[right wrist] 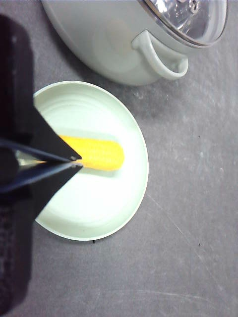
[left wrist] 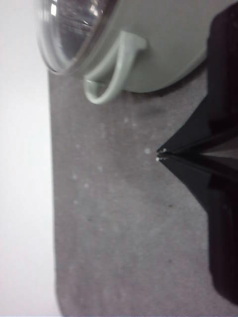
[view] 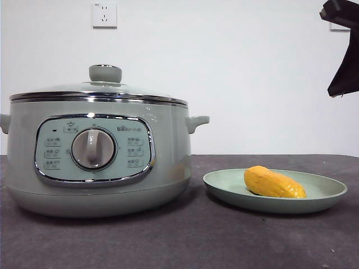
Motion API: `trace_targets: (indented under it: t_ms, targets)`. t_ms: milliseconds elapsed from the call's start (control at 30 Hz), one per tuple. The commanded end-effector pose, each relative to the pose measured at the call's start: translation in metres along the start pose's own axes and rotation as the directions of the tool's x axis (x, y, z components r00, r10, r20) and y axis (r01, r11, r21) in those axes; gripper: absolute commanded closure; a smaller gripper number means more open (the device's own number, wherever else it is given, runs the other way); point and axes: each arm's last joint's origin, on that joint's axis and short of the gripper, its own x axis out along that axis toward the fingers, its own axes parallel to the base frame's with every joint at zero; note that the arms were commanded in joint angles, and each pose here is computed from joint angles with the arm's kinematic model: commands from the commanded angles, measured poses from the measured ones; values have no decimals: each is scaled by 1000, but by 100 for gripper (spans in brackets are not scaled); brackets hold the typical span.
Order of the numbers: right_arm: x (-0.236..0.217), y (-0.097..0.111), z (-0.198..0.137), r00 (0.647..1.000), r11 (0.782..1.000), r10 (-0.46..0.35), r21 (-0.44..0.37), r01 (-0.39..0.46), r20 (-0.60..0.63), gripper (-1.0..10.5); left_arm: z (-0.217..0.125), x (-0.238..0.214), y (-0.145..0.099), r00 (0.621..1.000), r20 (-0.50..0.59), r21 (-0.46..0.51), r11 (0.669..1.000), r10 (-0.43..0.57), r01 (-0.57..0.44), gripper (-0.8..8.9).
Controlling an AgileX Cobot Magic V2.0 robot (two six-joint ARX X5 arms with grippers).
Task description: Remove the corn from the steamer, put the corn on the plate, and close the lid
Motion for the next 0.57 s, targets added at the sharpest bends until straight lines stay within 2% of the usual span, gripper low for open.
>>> trace_targets:
  t_ms: [33,567]
  targets:
    - [1,0,-2,1000,1000,-2,10,2,0,943,-8,2,1,1000,-28,-19,1000,5,-6,816]
    - [1,0,-2,1000,1000,-2,10,2,0,943,-8,2,0,1000,-28,-20,1000,-12,12,816]
